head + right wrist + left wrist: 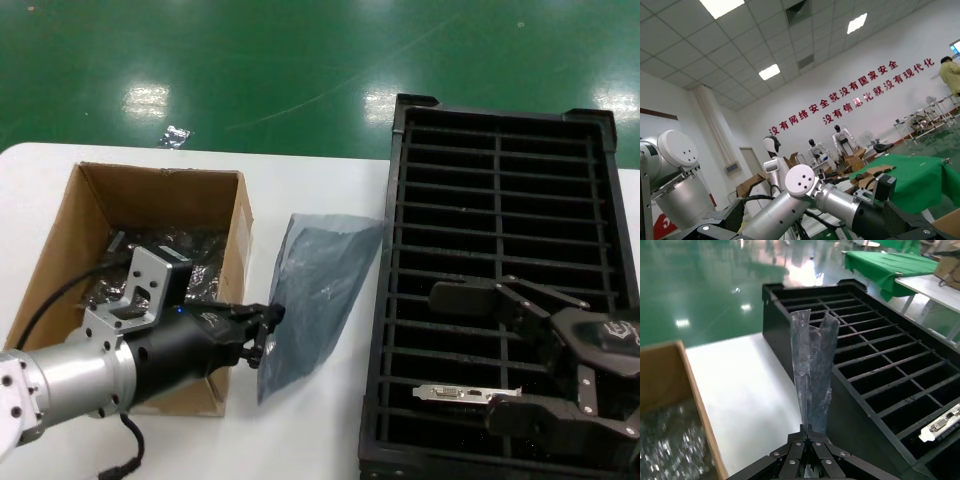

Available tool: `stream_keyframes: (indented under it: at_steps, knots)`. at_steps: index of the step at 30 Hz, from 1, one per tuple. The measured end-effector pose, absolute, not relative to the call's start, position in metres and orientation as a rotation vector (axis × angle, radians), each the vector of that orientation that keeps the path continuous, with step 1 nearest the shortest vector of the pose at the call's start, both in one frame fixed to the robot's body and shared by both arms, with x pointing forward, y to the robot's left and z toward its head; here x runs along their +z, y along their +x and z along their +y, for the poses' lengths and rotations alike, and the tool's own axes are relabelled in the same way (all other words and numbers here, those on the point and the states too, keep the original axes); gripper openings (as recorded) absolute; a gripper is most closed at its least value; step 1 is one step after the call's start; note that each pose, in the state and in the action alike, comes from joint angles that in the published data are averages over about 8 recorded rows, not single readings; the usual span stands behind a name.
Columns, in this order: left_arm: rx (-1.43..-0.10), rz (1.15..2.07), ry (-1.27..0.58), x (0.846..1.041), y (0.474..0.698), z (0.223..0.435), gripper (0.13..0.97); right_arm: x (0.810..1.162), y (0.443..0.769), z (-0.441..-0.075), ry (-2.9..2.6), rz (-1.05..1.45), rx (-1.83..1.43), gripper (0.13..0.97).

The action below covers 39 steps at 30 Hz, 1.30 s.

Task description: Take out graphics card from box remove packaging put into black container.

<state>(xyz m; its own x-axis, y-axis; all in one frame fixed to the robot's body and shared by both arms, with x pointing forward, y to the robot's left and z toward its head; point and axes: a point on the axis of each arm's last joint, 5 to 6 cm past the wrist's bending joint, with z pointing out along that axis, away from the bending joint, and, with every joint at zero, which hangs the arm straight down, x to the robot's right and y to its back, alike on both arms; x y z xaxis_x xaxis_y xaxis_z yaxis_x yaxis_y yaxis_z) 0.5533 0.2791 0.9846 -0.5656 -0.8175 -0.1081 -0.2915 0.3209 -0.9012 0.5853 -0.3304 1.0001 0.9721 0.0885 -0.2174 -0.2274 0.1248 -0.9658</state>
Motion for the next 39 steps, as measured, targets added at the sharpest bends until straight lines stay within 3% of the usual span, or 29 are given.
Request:
stream_keyframes:
  at_steps: [13,23,29,34,39]
  knots:
    - [-1.249,2.028,-1.095,0.964,0.566,0.269,0.154,1.0,0.585,-0.33,-1.428,0.116,0.231,0.966]
    - [-1.193,2.004,-1.04,0.955,0.586,0.281,0.229,1.0,0.585,-0.33,-1.428,0.116,0.231,0.966]
    - [-1.134,1.989,-0.918,0.964,0.592,0.295,0.265,1.0,0.585,-0.33,-1.428,0.116,0.231,0.966]
    - [-1.019,1.948,-0.722,0.982,0.584,0.306,0.346,1.0,0.585,-0.33,-1.428,0.116,0.231,0.966]
    - [-0.699,1.829,-0.422,1.0,0.569,0.32,0.427,1.0,0.585,-0.33,-1.428,0.116,0.231,0.966]
